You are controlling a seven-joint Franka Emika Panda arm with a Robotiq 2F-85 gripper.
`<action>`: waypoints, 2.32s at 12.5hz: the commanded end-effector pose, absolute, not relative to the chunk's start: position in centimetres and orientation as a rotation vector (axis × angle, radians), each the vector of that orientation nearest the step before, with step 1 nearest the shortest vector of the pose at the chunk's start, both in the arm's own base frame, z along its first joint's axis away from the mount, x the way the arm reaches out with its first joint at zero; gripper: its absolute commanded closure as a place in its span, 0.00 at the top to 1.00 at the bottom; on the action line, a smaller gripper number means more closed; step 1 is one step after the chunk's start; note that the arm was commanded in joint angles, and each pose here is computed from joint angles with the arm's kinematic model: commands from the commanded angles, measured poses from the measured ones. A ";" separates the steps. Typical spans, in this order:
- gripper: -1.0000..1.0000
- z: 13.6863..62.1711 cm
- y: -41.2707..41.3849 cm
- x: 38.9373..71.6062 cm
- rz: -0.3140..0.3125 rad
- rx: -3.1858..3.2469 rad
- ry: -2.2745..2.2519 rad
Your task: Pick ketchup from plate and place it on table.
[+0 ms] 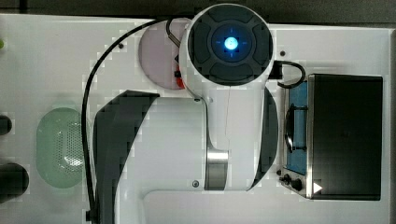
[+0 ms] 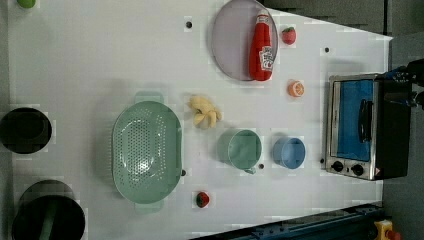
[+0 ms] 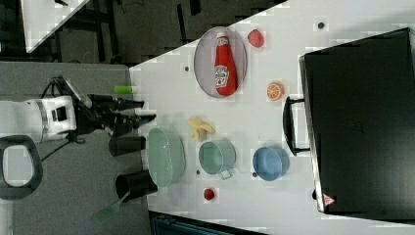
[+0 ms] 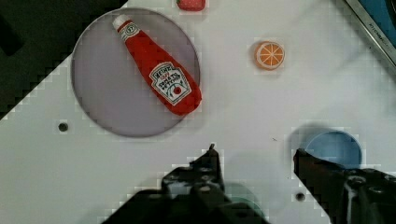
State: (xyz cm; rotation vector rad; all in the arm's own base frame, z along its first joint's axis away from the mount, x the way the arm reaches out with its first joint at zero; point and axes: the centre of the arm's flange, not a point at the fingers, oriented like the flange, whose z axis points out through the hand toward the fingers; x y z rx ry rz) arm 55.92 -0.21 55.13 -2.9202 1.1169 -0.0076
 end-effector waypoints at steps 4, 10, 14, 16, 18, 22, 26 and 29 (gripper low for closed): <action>1.00 59.4 -2.2 47.9 0.103 -2.892 1.241; 1.00 50.2 -0.2 54.3 0.163 -2.956 1.073; 1.00 43.0 1.6 58.5 0.164 -3.008 0.827; 1.00 39.6 1.7 60.4 0.130 -3.035 0.625; 1.00 36.4 1.6 62.1 0.099 -3.050 0.449; 1.00 30.5 1.5 64.5 0.091 -3.056 0.223; 1.00 26.0 1.6 67.0 0.121 -3.069 0.178; 1.00 23.2 2.0 69.0 0.109 -3.078 0.036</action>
